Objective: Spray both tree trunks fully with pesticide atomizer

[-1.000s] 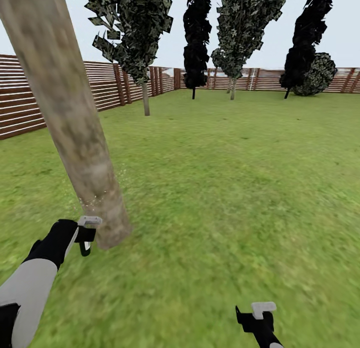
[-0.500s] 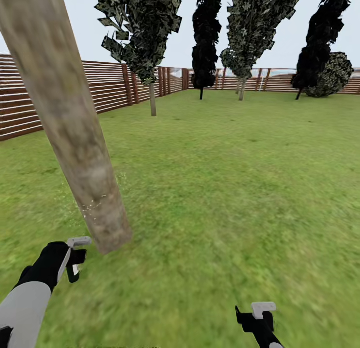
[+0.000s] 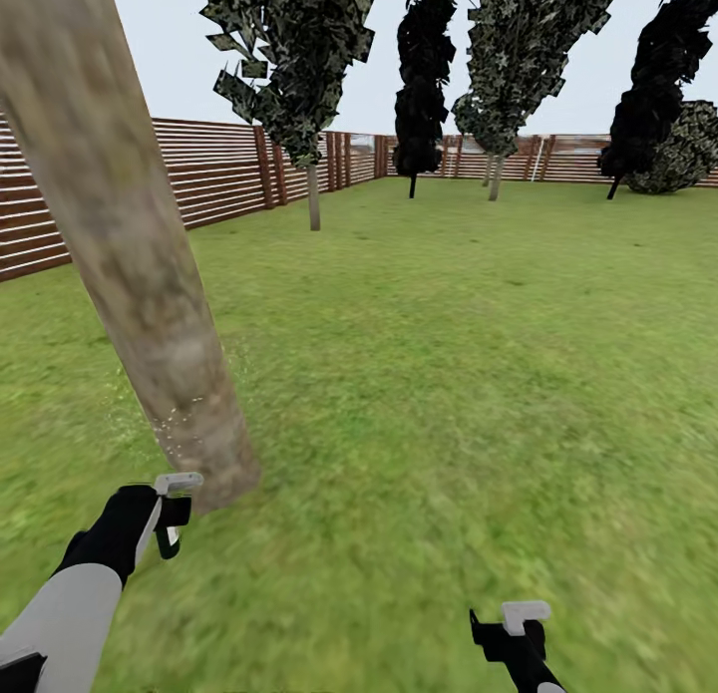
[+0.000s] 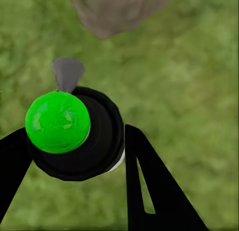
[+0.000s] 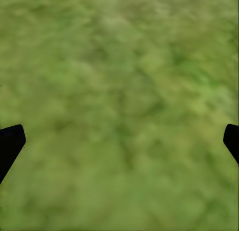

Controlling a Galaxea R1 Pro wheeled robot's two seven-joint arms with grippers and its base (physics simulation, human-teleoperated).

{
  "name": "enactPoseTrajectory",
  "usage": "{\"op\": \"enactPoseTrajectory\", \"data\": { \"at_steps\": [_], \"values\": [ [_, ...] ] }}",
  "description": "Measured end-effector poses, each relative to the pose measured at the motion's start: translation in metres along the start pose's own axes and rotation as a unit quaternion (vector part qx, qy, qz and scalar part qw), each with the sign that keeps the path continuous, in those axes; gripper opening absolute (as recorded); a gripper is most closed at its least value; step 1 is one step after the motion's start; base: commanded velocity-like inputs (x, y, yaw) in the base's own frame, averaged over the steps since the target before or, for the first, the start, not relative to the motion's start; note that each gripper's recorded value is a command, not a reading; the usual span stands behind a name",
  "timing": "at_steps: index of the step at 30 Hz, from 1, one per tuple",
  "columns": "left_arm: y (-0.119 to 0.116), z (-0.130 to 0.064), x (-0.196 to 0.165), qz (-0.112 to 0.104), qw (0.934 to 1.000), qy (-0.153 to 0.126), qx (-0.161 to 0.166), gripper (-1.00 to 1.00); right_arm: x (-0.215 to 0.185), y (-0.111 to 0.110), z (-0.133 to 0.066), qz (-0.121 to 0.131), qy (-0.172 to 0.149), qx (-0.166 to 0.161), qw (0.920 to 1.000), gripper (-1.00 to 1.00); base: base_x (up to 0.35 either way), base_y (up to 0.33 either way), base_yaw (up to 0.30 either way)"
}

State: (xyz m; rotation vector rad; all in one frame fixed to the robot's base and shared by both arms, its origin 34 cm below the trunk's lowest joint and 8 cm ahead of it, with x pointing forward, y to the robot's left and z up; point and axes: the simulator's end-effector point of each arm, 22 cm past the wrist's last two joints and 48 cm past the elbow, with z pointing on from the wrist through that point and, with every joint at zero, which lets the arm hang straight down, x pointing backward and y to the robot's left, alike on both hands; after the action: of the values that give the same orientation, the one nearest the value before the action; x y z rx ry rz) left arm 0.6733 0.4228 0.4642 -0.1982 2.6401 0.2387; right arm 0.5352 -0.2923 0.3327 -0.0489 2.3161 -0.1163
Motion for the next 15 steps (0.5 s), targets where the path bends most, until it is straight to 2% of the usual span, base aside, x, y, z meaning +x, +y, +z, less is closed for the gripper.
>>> {"op": "enactPoseTrajectory", "data": {
  "at_steps": [6,9,15],
  "values": [
    [-0.002,0.003,0.005,0.004,1.0000,0.004,-0.001,-1.00,0.003,0.002,0.000,0.000,0.003,-0.001,1.0000,1.00,0.000,0.000,0.219],
    [-0.011,0.004,0.006,0.003,1.0000,0.005,0.005,-1.00,0.005,0.002,0.000,0.000,0.005,-0.001,1.0000,1.00,0.000,0.000,0.224],
    [-0.022,0.007,0.009,0.004,0.9999,0.007,0.012,-1.00,0.008,0.002,0.001,0.000,0.008,-0.001,1.0000,1.00,0.055,-0.217,0.189]
  ]
}}
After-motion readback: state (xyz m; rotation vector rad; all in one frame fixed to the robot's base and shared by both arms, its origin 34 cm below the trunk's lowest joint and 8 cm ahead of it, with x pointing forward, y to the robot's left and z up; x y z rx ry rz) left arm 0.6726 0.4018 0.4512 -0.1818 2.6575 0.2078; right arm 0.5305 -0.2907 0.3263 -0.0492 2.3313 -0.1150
